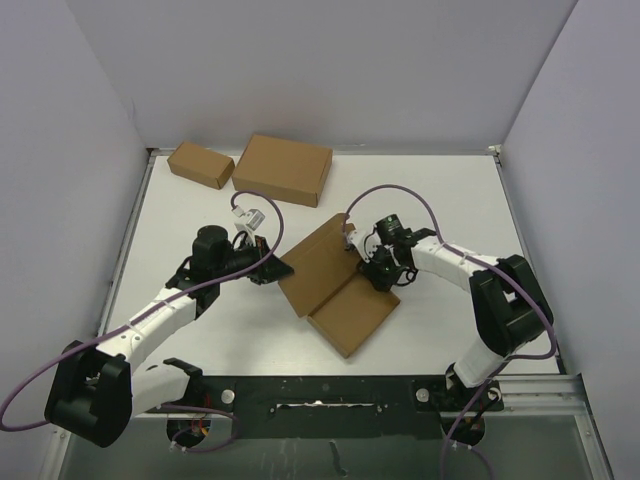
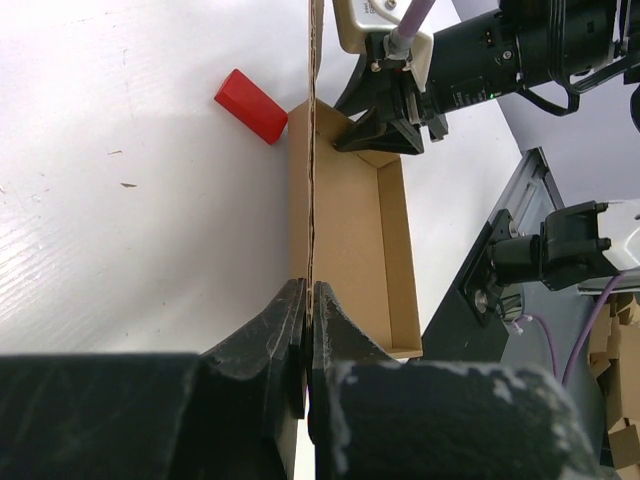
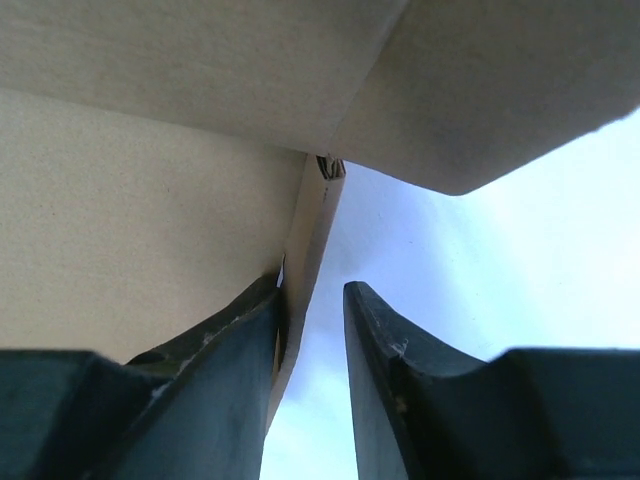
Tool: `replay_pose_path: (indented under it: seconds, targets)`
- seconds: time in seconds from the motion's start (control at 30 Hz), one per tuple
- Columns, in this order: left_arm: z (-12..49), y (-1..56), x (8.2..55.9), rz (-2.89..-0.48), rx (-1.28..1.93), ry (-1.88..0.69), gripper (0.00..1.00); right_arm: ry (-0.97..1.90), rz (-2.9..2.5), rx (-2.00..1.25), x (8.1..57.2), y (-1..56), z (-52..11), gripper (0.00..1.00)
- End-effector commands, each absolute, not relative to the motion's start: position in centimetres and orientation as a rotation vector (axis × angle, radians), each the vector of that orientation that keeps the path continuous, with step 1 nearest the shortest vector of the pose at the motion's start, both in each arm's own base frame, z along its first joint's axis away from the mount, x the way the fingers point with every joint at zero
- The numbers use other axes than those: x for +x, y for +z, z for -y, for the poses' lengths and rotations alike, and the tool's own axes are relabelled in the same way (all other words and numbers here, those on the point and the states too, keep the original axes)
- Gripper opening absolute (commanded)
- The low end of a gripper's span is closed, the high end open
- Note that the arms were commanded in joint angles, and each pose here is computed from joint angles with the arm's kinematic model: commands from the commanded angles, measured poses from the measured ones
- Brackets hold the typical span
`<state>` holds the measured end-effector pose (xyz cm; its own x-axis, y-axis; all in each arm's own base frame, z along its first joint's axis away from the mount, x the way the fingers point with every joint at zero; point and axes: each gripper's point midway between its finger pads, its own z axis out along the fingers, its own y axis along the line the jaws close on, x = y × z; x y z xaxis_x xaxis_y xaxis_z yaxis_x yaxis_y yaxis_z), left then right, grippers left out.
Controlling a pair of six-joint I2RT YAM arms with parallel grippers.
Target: Fold the paper box
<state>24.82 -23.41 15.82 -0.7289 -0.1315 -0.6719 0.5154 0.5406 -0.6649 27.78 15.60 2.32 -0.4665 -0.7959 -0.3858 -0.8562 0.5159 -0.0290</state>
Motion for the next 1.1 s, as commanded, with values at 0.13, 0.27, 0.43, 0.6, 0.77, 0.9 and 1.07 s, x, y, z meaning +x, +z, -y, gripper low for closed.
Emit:
replay_pose_path:
  seconds: [0.13,0.27,0.43,0.6,0.77,0.9,1.07]
  targets:
    - [23.8,18.9,25.7,-1.966,0.345,-1.216,0.0,0.325,-2.412,-1.376,27.0,3.5,-14.6,0.34]
    - [23.8,18.9,25.7,-1.965,0.346,-1.216,0.0,0.366,-2.374,-1.456,26.1,4.1,-14.6,0.34]
    - [23.8,19.1,25.8,-1.963,0.345,-1.216,0.0,0.39,-2.366,-1.481,25.7,4.1,-14.5,0.32]
    - [23.8,19.2,25.7,-1.959,0.345,-1.218,0.0,0.33,-2.396,-1.474,26.1,3.5,-13.9,0.19]
    - [23.9,19.3,25.8,-1.957,0.342,-1.22,0.0,0.263,-2.429,-1.461,26.5,2.8,-13.3,0.1]
    - [23.9,19.5,25.8,-1.953,0.341,-1.222,0.0,0.217,-2.437,-1.431,27.1,2.8,-13.2,0.02]
    - [24.2,19.9,25.7,-1.945,0.342,-1.244,0.0,0.28,-2.408,-1.411,27.1,3.6,-14.0,0.29]
